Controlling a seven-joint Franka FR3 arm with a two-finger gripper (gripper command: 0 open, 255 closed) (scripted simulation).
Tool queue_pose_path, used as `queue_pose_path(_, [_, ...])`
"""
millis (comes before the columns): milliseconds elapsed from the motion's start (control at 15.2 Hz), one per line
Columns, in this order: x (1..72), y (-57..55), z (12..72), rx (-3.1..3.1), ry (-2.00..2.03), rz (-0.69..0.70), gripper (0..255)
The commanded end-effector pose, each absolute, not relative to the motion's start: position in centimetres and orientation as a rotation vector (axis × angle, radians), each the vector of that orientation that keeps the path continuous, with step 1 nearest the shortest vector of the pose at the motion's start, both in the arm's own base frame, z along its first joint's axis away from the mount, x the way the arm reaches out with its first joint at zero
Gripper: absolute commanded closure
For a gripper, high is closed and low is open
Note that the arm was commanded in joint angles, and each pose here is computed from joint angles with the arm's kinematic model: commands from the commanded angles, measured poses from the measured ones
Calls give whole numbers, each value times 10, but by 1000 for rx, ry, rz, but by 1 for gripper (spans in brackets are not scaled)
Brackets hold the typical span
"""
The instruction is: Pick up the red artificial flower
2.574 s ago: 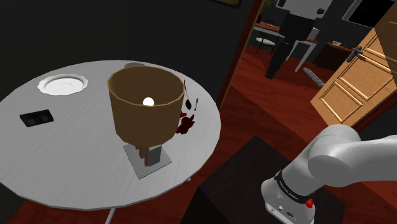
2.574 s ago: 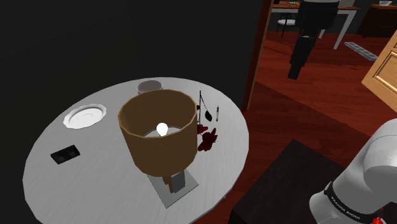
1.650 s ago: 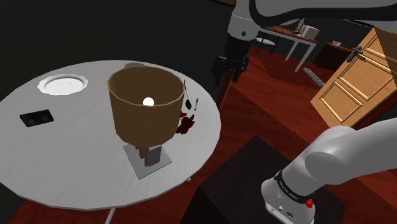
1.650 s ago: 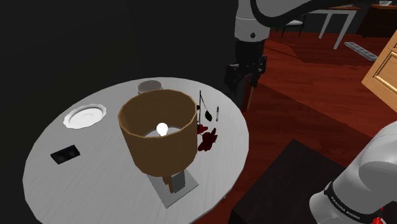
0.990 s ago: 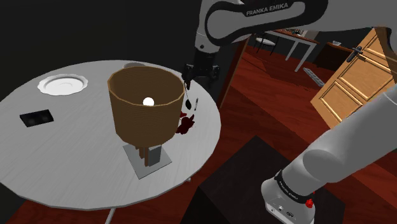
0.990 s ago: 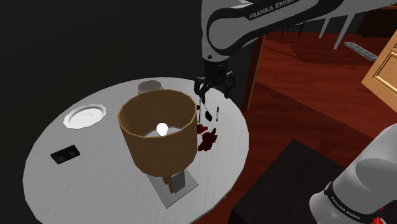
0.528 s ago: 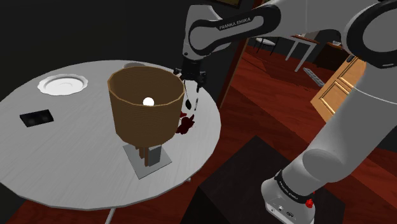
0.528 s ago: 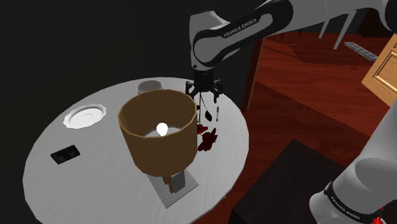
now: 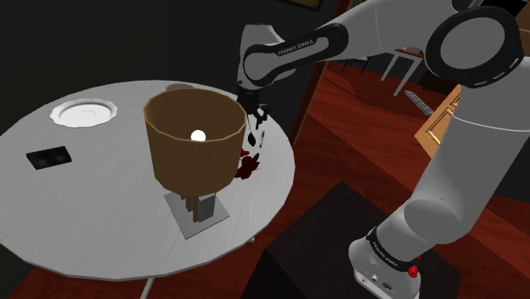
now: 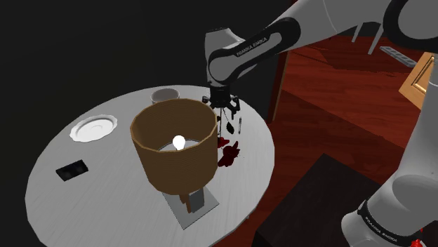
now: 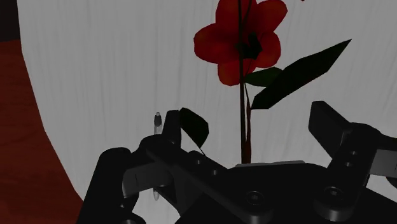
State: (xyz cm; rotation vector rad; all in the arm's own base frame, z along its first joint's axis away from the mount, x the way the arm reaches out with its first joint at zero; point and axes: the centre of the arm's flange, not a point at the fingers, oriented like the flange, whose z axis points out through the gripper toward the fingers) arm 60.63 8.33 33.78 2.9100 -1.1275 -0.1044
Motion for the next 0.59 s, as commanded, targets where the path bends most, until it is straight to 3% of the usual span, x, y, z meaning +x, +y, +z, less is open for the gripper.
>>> queue_pose_path(0, [607,84,328,2910,-1128,-104,0])
queue_pose_path(198, [607,84,320,2910,-1128,-104,0])
queue_pose_path(264, [608,84,320,2910,-1128,-104,255])
queue_pose_path(528, [607,84,319,2910,-1128,-104,255])
